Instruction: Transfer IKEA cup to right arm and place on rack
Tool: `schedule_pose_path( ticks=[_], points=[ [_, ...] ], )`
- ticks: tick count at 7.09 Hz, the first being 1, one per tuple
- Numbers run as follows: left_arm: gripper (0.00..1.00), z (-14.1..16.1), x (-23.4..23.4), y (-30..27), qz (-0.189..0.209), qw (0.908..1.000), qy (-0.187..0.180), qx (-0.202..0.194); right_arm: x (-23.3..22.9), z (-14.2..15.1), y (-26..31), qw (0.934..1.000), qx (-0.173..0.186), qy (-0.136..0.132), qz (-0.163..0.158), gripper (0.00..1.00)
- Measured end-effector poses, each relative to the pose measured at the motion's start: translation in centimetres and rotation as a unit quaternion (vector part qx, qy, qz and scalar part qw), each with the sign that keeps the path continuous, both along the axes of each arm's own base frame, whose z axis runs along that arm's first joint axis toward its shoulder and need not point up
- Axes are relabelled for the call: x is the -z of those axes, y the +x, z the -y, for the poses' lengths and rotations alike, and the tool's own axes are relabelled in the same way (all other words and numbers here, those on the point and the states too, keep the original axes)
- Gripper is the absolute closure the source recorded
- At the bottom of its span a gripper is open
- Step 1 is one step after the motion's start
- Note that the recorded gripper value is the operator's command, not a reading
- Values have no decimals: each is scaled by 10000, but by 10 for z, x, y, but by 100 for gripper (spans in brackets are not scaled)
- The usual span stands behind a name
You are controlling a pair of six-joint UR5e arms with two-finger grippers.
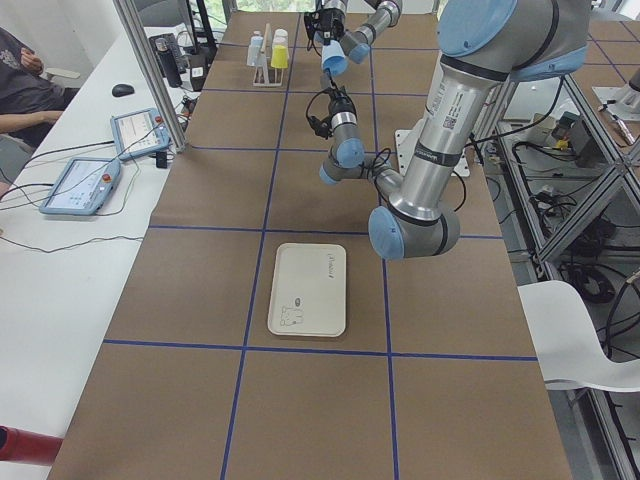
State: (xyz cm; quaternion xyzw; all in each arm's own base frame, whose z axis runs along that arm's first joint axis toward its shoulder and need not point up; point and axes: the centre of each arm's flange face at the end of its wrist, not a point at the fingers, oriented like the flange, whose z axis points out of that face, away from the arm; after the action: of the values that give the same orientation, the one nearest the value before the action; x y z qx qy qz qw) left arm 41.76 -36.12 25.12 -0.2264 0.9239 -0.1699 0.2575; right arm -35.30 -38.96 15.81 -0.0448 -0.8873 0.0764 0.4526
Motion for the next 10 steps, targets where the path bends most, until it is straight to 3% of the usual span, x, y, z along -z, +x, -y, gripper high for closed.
schedule_pose_path(
  ticks=[2, 4, 6, 7, 8, 10],
  points=[
    [0, 14, -28, -20, 271, 9991, -32, 331, -13, 14, 19, 9997, -231, -21, -44, 67],
    [0, 44, -47, -41, 632, 9948, 27, 802, -43, 55, 47, 9958, -821, -113, -388, 67],
    [0, 71, -67, -42, 1576, 9776, 309, 1360, -88, 93, 83, 9818, -1576, -57, -1054, 67],
    [0, 91, -73, -48, 2187, 9617, 469, 1588, -104, 110, 106, 9718, -1871, -4, -1434, 67],
    [0, 118, -79, -63, 2896, 9384, 700, 1748, -118, 128, 132, 9598, -2101, 84, -1861, 67],
    [0, 166, -107, -109, 4194, 8772, 1186, 2015, -140, 164, 183, 9308, -2418, 193, -2734, 67]
  ],
)
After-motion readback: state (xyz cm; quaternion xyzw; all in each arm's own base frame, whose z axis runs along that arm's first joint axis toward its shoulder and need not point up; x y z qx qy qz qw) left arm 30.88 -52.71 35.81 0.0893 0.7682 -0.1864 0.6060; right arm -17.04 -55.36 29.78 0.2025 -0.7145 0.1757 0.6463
